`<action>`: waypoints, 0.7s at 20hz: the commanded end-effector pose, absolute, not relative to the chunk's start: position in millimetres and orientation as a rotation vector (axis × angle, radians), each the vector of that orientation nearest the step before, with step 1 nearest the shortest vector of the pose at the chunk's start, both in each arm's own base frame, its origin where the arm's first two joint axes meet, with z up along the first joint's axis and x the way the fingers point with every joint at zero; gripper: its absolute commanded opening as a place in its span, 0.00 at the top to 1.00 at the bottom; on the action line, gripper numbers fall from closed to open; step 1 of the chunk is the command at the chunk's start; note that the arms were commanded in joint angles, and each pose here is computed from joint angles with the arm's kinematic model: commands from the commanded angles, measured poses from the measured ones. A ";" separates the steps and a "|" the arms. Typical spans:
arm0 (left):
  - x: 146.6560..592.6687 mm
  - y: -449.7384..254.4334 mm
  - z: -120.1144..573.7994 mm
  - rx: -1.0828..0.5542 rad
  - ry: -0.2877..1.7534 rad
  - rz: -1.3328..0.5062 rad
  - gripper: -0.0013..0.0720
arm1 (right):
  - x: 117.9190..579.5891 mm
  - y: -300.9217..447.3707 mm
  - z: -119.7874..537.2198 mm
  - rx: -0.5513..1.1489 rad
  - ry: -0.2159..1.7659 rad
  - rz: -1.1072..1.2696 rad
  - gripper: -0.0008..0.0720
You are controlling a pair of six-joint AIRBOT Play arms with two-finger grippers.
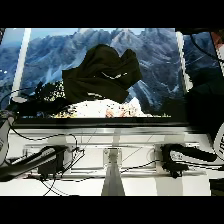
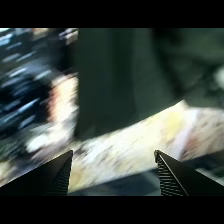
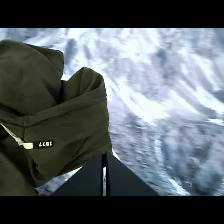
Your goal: Fold the clothes and pants, and hang the long-sleeved shirts on hangers.
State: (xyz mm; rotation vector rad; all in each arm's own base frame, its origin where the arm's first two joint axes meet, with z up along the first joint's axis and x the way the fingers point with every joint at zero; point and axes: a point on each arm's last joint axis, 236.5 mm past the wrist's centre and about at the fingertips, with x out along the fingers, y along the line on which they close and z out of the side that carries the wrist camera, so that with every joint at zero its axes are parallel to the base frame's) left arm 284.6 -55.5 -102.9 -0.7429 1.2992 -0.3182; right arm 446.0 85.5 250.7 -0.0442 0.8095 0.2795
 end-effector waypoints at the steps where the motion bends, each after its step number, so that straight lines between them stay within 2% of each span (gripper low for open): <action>1: 306.9 -54.1 -110.9 -0.756 1.207 -0.336 0.17 | 451.4 85.3 219.8 -0.045 0.885 0.277 0.95; 4: 318.7 -45.7 -113.1 -0.752 1.161 -0.294 0.19 | 450.6 96.7 156.9 -0.005 1.040 0.315 0.95; 7: 319.9 -43.8 -114.1 -0.722 1.152 -0.302 0.73 | 431.1 138.6 90.5 0.001 1.200 0.509 0.95; 8: 320.1 -43.8 -114.0 -0.723 1.151 -0.301 0.86 | 419.5 162.9 72.2 -0.033 1.230 0.624 0.95; 9: 320.6 -43.6 -113.6 -0.722 1.150 -0.302 0.96 | 405.7 189.4 56.3 -0.086 1.248 0.745 0.95; 11: 322.2 -43.1 -112.2 -0.720 1.146 -0.303 0.96 | 384.9 237.3 31.2 -0.204 1.246 0.914 0.95; 14: 318.1 -52.6 -105.2 -0.737 1.161 -0.356 0.96 | 384.3 318.6 3.5 -0.321 1.111 0.988 0.95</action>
